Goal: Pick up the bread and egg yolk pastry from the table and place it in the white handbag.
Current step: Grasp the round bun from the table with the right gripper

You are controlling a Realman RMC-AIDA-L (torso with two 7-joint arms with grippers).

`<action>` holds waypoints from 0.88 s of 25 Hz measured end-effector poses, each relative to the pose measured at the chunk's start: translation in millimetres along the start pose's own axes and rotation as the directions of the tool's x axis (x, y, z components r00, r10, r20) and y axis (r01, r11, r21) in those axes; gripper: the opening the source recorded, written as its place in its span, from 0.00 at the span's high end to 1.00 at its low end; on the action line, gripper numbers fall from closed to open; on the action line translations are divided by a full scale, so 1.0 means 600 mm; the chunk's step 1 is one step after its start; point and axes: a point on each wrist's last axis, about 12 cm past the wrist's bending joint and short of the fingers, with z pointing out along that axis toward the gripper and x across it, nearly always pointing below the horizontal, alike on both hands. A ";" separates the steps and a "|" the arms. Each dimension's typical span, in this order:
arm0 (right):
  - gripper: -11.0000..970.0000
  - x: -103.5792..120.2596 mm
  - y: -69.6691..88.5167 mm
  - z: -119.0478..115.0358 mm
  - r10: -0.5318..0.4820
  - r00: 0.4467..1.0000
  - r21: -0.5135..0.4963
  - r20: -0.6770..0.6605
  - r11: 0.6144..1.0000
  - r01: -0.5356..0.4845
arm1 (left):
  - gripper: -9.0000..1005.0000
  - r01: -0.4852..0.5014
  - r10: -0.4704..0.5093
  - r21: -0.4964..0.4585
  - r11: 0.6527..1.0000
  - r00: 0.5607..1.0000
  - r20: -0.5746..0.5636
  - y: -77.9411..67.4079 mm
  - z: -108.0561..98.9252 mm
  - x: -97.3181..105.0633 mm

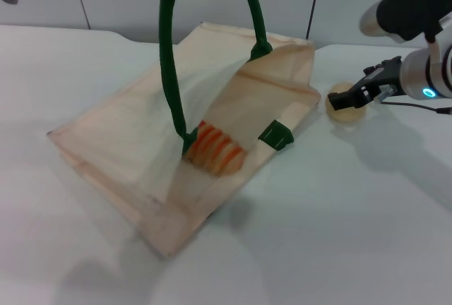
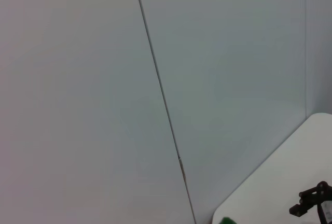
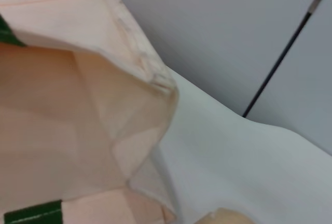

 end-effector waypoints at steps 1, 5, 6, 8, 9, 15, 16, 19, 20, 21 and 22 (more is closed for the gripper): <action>0.08 0.000 0.001 0.001 -0.001 1.000 -0.003 0.002 1.000 0.001 | 0.88 -0.001 0.001 0.001 1.000 1.000 -0.001 0.000 0.000 0.000; 0.08 0.007 0.000 0.006 0.003 1.000 0.000 -0.002 1.000 -0.003 | 0.88 -0.001 0.001 0.001 1.000 1.000 0.000 0.000 0.000 -0.001; 0.08 0.009 -0.001 0.007 0.006 1.000 0.003 -0.004 1.000 -0.006 | 0.88 -0.001 0.001 0.001 1.000 1.000 0.000 0.000 0.000 -0.001; 0.08 0.012 -0.002 0.011 0.008 1.000 0.006 -0.010 1.000 -0.008 | 0.88 -0.001 0.001 0.001 1.000 1.000 0.000 0.000 0.000 -0.001; 0.08 0.012 -0.002 0.012 0.008 1.000 0.007 -0.013 1.000 -0.008 | 0.88 -0.001 0.001 0.001 1.000 1.000 0.000 0.000 0.000 -0.001; 0.08 0.016 -0.004 0.021 0.016 1.000 0.016 -0.020 1.000 -0.015 | 0.88 -0.002 0.002 0.002 1.000 1.000 0.002 -0.001 0.000 -0.002; 0.08 0.017 -0.005 0.021 0.018 1.000 0.016 -0.018 1.000 -0.018 | 0.88 -0.002 0.002 0.002 1.000 1.000 0.002 -0.001 0.000 -0.002; 0.08 0.018 -0.005 0.024 0.022 1.000 0.010 -0.012 1.000 -0.022 | 0.88 -0.002 0.002 0.002 1.000 1.000 0.002 -0.001 0.000 -0.002; 0.08 0.019 -0.005 0.024 0.024 1.000 0.007 -0.010 1.000 -0.024 | 0.88 -0.003 0.003 0.002 1.000 1.000 0.001 -0.001 0.000 -0.002; 0.08 0.019 -0.005 0.025 0.025 1.000 0.006 -0.009 1.000 -0.025 | 0.88 -0.004 0.004 0.003 1.000 1.000 0.002 -0.001 0.001 -0.003; 0.08 0.019 -0.005 0.025 0.025 1.000 0.007 -0.008 1.000 -0.025 | 0.88 -0.005 0.005 0.004 1.000 1.000 0.002 -0.001 0.001 -0.003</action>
